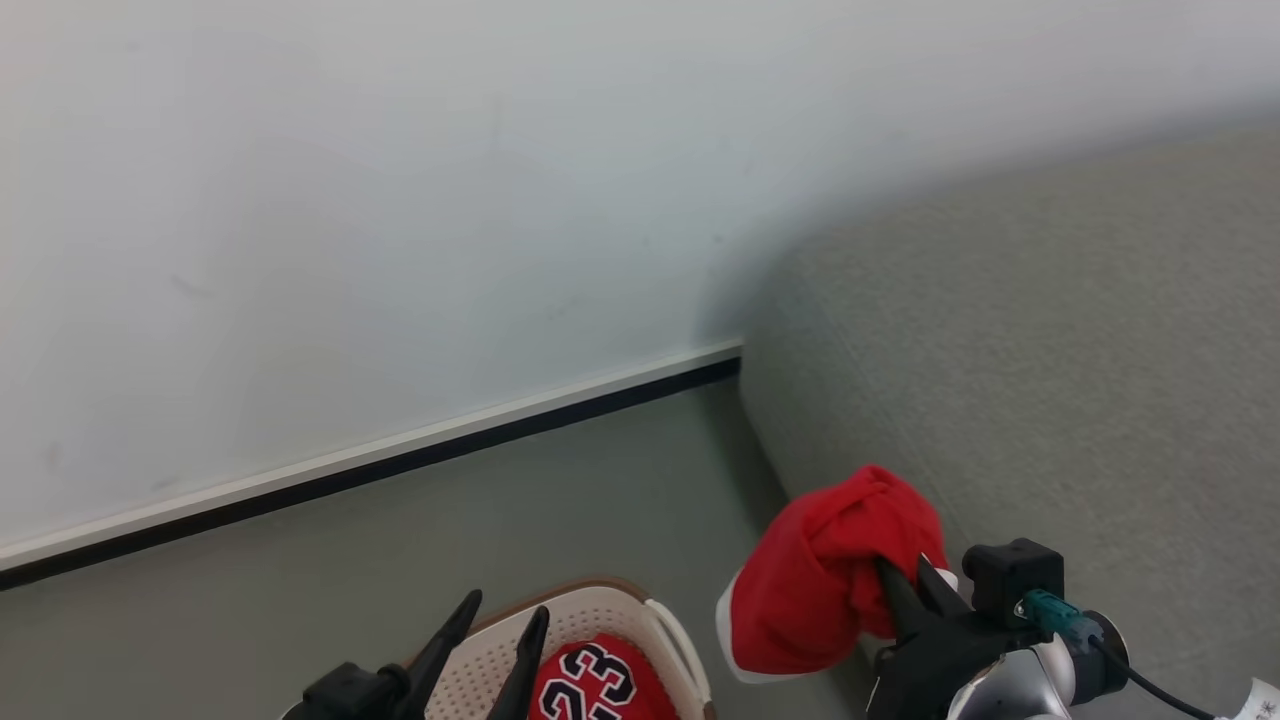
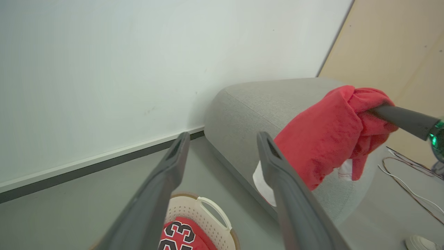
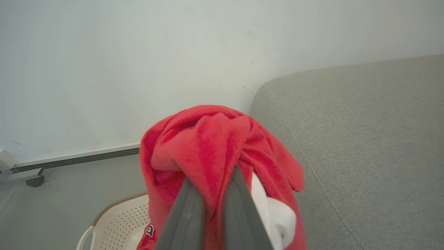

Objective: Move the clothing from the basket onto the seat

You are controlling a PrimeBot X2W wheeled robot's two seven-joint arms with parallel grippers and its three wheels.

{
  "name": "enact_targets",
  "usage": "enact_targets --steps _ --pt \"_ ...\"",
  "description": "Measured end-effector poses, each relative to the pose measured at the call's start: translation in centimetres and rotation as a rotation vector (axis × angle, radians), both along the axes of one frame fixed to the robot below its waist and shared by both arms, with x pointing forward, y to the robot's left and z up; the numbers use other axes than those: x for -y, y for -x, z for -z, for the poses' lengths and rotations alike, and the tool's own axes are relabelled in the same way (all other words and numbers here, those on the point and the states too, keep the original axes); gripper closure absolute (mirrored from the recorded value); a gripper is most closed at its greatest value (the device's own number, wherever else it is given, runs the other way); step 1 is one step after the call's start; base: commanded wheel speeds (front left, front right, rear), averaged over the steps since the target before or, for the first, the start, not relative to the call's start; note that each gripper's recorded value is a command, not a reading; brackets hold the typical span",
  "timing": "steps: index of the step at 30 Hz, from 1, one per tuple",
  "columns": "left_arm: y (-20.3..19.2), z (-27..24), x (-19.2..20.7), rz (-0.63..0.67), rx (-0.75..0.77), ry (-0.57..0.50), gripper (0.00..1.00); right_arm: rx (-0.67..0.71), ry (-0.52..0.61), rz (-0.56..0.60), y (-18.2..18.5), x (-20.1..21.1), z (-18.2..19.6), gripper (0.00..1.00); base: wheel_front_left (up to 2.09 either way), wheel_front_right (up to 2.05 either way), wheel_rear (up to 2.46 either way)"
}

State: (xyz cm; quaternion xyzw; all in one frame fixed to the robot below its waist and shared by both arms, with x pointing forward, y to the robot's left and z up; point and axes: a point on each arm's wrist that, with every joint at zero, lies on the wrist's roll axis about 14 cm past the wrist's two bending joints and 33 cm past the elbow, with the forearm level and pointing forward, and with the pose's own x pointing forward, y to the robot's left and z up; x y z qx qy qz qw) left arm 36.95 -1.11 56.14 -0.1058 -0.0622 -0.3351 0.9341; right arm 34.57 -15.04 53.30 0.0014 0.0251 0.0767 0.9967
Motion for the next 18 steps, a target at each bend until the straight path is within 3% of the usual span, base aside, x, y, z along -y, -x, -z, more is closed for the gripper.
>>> enact_targets --steps 18 --pt "1.8 3.5 10.3 0.321 -0.072 -0.015 0.00 -0.064 -0.036 0.286 5.1 8.0 2.1 1.00 0.00 0.00 0.00"
